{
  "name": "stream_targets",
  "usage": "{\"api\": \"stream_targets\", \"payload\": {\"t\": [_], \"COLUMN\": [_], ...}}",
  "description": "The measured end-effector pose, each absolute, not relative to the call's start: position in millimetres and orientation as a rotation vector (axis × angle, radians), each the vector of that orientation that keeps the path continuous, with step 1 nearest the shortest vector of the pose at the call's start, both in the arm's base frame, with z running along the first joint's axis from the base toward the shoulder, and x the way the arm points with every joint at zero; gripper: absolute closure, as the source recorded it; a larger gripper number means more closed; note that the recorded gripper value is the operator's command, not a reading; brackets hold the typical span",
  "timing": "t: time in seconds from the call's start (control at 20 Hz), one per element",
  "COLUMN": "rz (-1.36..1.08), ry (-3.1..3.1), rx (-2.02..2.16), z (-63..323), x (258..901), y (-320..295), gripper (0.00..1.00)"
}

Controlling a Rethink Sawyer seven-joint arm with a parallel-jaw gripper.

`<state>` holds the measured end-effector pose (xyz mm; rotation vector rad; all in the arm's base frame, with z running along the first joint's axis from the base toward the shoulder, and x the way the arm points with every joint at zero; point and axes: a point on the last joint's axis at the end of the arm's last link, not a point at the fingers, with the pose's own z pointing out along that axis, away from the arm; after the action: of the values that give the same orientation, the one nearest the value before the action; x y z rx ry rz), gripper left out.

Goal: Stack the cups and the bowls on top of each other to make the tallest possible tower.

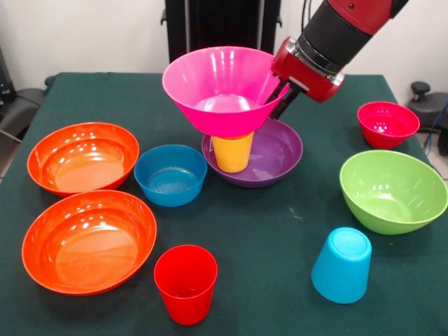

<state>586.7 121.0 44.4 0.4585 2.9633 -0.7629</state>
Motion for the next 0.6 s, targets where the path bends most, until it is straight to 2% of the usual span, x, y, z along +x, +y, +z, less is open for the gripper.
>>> {"api": "stream_targets", "payload": {"t": [0.6], "rz": [-0.783], "ry": [2.981], "rx": [0.463], "z": [45.2], "x": [582.4], "y": [123.2], "gripper": [1.00]}}
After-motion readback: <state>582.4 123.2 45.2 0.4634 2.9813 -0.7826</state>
